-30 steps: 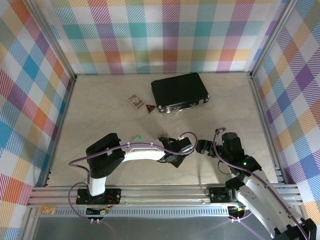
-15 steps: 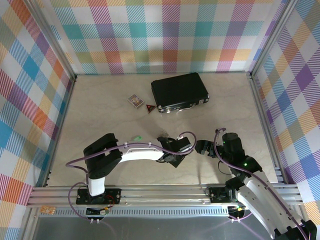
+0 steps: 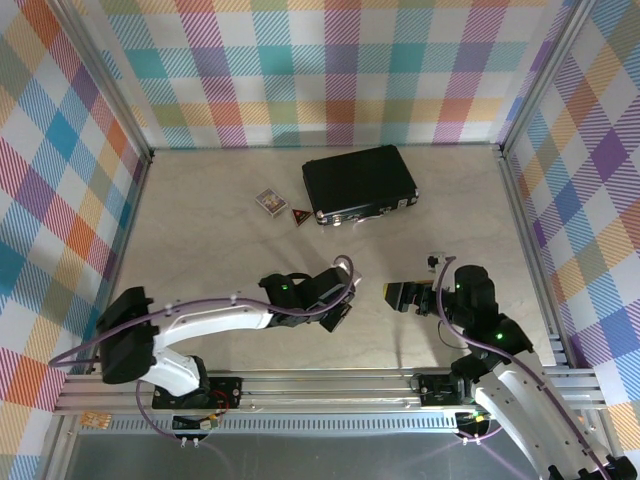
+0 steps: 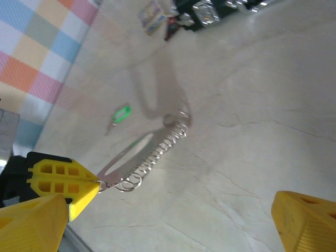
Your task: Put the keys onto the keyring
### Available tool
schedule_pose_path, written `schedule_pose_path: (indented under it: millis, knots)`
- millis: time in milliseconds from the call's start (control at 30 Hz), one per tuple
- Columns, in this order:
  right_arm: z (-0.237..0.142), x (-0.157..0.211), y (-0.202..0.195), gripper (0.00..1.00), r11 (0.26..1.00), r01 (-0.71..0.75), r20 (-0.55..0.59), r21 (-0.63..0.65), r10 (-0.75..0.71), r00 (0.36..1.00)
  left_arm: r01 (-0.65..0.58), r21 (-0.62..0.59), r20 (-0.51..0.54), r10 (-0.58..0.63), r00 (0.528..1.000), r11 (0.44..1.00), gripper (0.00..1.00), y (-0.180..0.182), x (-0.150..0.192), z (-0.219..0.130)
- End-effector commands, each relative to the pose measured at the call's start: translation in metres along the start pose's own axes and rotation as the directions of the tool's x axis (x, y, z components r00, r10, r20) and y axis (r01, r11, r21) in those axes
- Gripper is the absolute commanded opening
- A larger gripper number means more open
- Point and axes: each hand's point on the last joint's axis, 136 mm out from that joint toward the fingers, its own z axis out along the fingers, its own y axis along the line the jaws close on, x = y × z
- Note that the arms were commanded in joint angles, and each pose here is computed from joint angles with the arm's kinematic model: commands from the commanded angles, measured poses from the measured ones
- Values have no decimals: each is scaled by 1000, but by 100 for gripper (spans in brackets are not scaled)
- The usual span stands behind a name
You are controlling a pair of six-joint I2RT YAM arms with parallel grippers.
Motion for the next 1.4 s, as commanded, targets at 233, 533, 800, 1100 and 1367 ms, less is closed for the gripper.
schedule_pose_path:
  millis: [233, 533, 800, 1100, 1367]
  knots:
    - [-42, -49, 110, 99, 865, 296, 182, -406, -241, 953, -161, 129, 314, 114, 942, 978, 0, -8, -31, -83]
    - [-62, -57, 156, 96, 728, 411, 245, -548, -329, 912, -231, 198, 494, 106, 863, 953, 0, -14, -45, -135]
    - [-68, -55, 183, 91, 639, 468, 282, -610, -376, 883, -293, 296, 680, 15, 733, 909, 0, -26, -62, -191]
    - [-67, -42, 214, 76, 532, 514, 282, -673, -458, 843, -462, 332, 759, 58, 649, 823, 0, -47, -61, -228]
    - [-65, -25, 226, 59, 481, 552, 266, -682, -540, 799, -548, 320, 754, 142, 641, 773, 0, -57, -57, -239]
